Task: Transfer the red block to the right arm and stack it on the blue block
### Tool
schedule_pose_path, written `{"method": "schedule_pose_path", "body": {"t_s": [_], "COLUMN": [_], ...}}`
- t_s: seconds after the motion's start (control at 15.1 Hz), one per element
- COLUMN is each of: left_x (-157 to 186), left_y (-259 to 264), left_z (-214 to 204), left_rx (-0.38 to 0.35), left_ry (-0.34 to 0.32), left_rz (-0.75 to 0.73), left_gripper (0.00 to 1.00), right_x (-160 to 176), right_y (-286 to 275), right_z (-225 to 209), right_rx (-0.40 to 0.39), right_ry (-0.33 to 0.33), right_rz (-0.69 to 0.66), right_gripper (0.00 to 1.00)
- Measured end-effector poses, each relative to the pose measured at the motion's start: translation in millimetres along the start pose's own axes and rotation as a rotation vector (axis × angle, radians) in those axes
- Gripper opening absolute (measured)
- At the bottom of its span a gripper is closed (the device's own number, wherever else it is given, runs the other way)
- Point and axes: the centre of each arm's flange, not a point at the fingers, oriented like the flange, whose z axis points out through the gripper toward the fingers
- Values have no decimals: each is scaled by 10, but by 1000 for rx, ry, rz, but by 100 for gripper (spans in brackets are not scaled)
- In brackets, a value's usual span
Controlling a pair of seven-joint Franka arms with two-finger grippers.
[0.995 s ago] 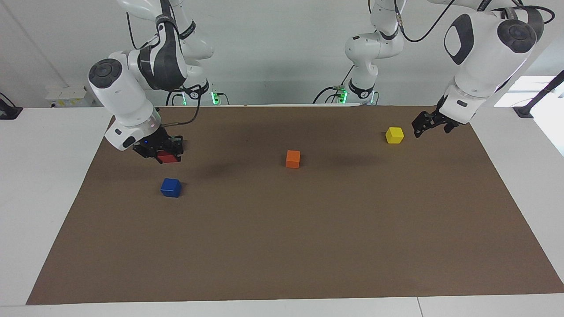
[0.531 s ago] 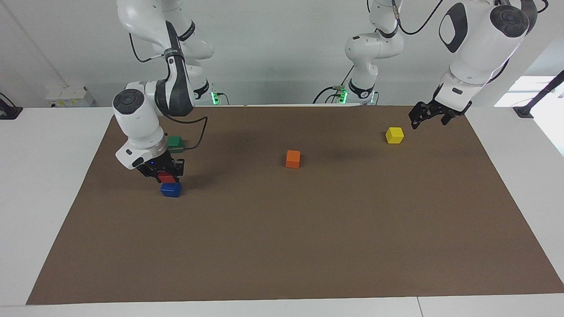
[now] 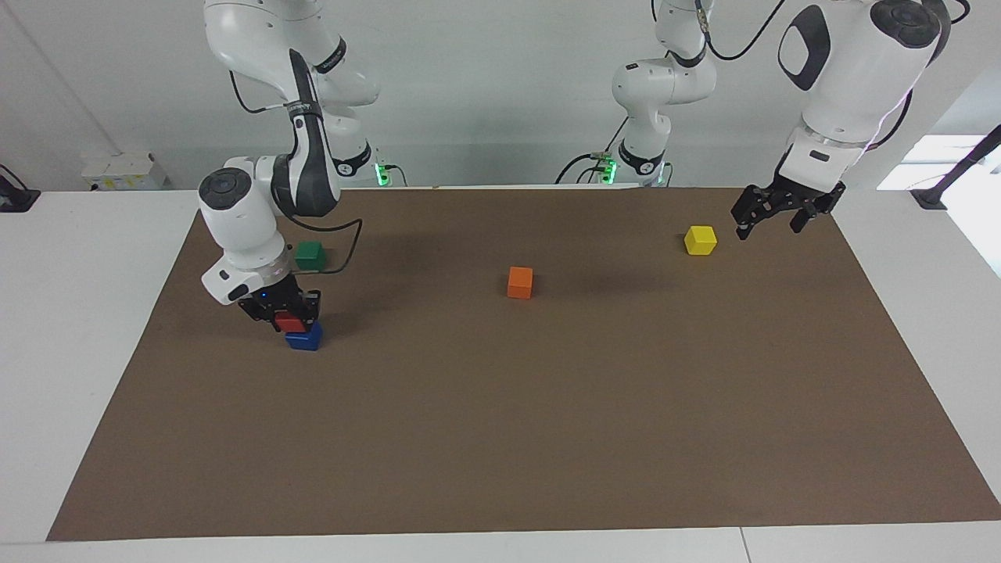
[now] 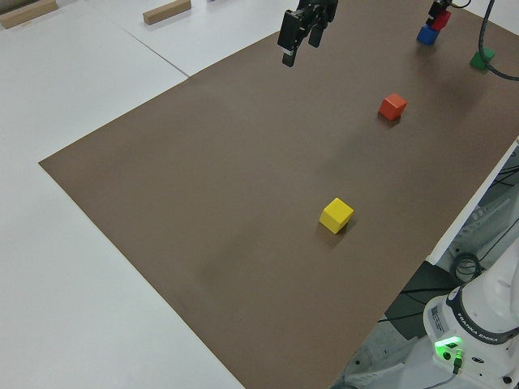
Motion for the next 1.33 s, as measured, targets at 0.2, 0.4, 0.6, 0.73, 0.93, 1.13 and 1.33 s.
{"method": "schedule_pose_path", "body": {"t_s": [0.2, 0.4, 0.6, 0.73, 0.93, 1.13, 1.33], "left_x": [-6, -17, -21, -28, -32, -36, -37], "left_y": [45, 67, 79, 78, 87, 100, 109], "left_z": [-1, 8, 8, 12, 7, 7, 5], "left_rx": [-6, -53, -59, -59, -59, -58, -59], "left_ry": [-3, -17, -20, -26, -29, -30, -31], "left_rz": [6, -4, -4, -4, -2, 1, 2], "left_gripper": [100, 100, 100, 100, 100, 100, 100], "right_x": [2, -19, -20, -13, -14, -16, -16], "right_y": [-6, -11, -10, -9, 13, 71, 82], "right_z": [16, 51, 54, 50, 53, 56, 56], "right_rx": [2, 3, 4, 4, 4, 4, 4], "right_ry": [26, 32, 35, 44, 45, 45, 45], "right_rz": [3, 17, 22, 23, 30, 63, 71], "right_gripper": [55, 55, 55, 55, 55, 81, 100]}}
